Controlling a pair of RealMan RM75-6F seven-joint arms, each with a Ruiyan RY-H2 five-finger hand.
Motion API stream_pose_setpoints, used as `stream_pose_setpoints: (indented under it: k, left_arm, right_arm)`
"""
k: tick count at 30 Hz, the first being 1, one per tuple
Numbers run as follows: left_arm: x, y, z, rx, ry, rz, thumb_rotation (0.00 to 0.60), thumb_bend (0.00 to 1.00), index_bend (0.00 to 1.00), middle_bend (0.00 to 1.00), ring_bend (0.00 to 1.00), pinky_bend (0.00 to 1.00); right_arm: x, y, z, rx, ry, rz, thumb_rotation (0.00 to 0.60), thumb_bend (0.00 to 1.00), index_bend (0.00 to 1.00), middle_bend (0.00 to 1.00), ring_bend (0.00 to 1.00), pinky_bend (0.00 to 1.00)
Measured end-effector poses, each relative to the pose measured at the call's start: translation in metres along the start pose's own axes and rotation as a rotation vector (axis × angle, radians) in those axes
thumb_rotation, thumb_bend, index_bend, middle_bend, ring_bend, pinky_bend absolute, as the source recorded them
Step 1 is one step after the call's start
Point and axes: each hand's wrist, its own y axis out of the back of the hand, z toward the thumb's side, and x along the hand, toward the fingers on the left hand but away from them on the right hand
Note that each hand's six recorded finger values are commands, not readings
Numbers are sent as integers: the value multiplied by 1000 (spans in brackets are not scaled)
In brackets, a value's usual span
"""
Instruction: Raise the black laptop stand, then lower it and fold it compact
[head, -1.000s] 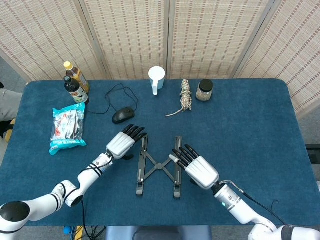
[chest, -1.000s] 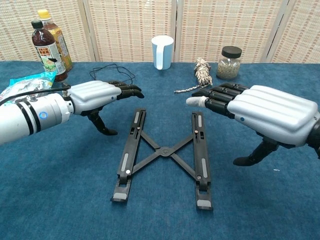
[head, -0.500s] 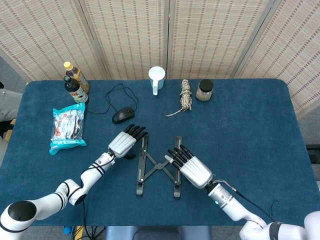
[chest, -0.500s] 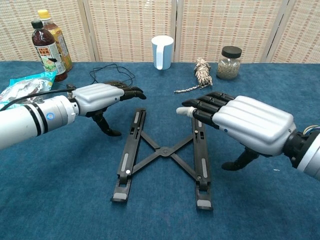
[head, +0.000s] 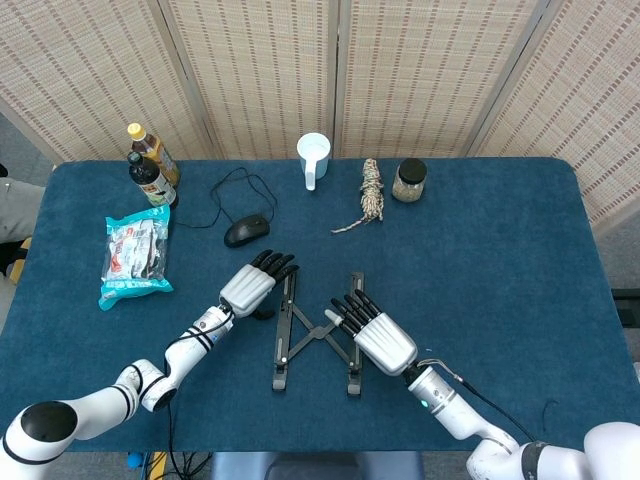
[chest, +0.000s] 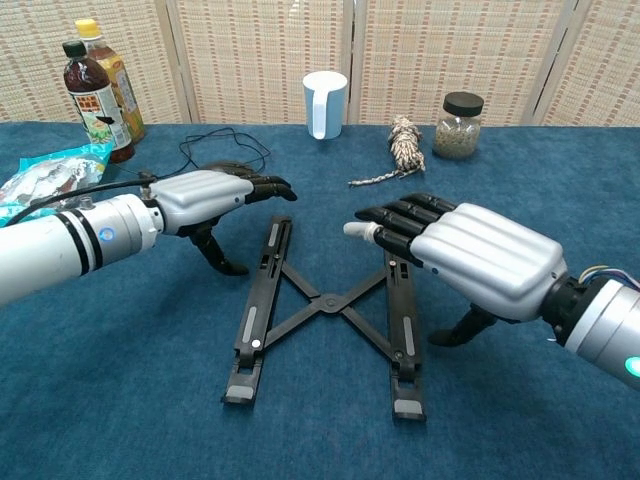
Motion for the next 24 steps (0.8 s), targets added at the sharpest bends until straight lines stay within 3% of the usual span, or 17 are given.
stream_pose_setpoints:
  k: [24]
  left_arm:
    - [2,-8,-2,-58,22,-17,600,174,67,7,0,0]
  right_arm:
    - [-13,-12,11,7,9,-40,600,2,0,0,0,0]
